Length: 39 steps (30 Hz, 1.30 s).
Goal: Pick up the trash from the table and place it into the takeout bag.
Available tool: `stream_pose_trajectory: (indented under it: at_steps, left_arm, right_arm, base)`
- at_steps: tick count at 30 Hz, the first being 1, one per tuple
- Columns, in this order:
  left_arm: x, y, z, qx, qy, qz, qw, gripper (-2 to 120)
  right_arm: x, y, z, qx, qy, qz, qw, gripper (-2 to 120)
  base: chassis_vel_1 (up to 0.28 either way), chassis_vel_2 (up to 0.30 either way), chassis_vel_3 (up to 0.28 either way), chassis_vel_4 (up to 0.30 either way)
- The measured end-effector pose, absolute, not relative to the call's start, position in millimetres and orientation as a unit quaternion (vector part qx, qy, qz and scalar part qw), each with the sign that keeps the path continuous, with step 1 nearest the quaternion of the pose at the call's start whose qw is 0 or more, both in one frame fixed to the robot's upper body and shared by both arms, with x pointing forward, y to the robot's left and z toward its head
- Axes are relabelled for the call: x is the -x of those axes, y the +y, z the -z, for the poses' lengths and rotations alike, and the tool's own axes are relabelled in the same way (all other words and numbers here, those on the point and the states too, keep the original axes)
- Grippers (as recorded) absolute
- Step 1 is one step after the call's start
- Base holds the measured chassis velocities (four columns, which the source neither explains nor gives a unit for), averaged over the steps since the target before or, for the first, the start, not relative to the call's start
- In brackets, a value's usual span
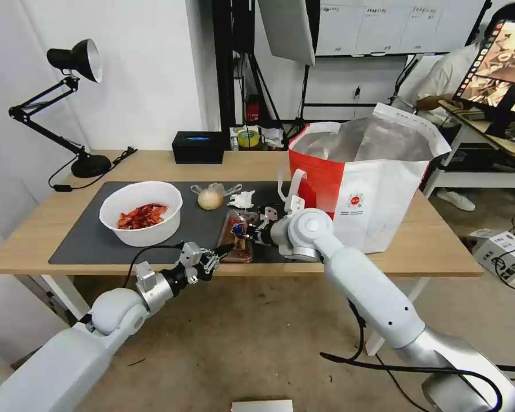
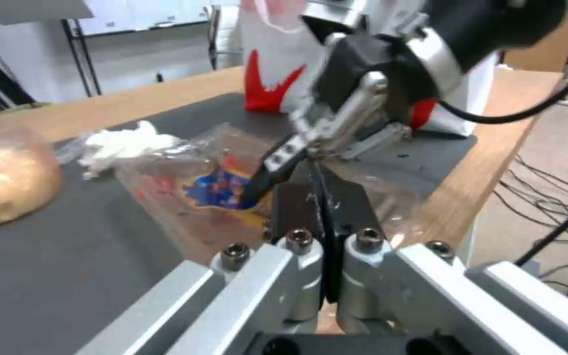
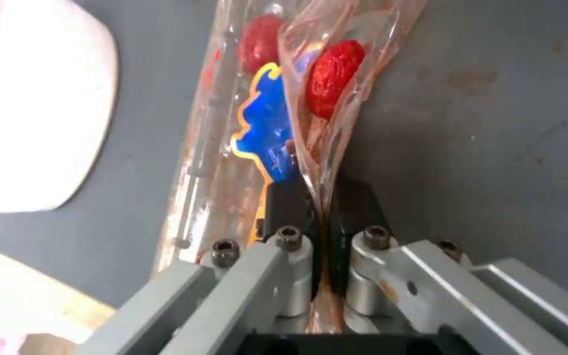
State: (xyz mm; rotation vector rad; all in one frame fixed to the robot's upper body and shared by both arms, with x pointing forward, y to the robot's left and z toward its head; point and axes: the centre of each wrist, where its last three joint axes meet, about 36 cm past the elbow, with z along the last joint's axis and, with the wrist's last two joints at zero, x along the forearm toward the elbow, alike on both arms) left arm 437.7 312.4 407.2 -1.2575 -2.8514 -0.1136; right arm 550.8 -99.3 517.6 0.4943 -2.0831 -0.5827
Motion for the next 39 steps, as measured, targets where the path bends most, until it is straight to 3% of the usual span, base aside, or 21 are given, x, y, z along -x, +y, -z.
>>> stream_pose_trajectory:
  at_steps: [10,16,18,20,22,24,26,29,33,36,39]
  left_arm:
    - [-413,351,-410,0.348,-0.937,0.029,0.003,0]
    - [-382,377,-398,0.302,-0.953,0.019,0.007,25]
    - [-380,377,-398,0.3,-0.954,0.018,0.006,27]
    - [-376,374,-398,0.298,-0.955,0.012,0.002,40]
    - [-375,373,-399,0.298,-0.955,0.011,0.001,41]
    - [-374,368,-398,0.297,-0.955,0.006,-0.003,54]
    - [-374,367,-398,0.297,-0.955,0.006,-0.004,55]
    - [-373,361,-394,0.296,-0.955,0.0,-0.003,73]
    - [-373,359,-392,0.293,-0.956,-0.002,-0.002,81]
    - [-374,353,-389,0.293,-0.956,-0.005,0.0,97]
    - [-376,348,-388,0.293,-0.956,-0.007,0.001,104]
  right_arm:
    - [-535,-118,-540,-0.239,-0.857,0.242,0.386,0]
    - [-523,-123,-570,-0.298,-0.869,0.25,0.304,0]
    - [-523,-123,-575,-0.303,-0.871,0.253,0.293,0]
    - [-521,-125,-596,-0.316,-0.877,0.272,0.238,0]
    - [-522,-125,-601,-0.317,-0.879,0.279,0.224,0]
    - [-522,-130,-624,-0.306,-0.889,0.307,0.147,0]
    - [-522,-131,-627,-0.302,-0.891,0.311,0.135,0]
    - [-527,-146,-648,-0.248,-0.923,0.294,0.017,0]
    - [-530,-158,-654,-0.216,-0.938,0.269,-0.027,0]
    - [-537,-192,-658,-0.145,-0.964,0.204,-0.091,0]
    - [-539,-211,-654,-0.113,-0.971,0.187,-0.095,0]
  base:
    - [0.0,0.0,0.0,0.0]
    - [0.0,0.0,0.0,0.0]
    - [0.0,0.0,0.0,0.0]
    - [0.0,0.0,0.0,0.0]
    - [0.0,0.0,0.0,0.0]
    - [0.0,0.0,0.0,0.0]
    - [0.0,0.0,0.0,0.0]
    - [0.0,0.0,0.0,0.0]
    - [0.0,0.0,0.0,0.0]
    - [0.0,0.0,0.0,0.0]
    - [0.0,0.0,0.0,0.0]
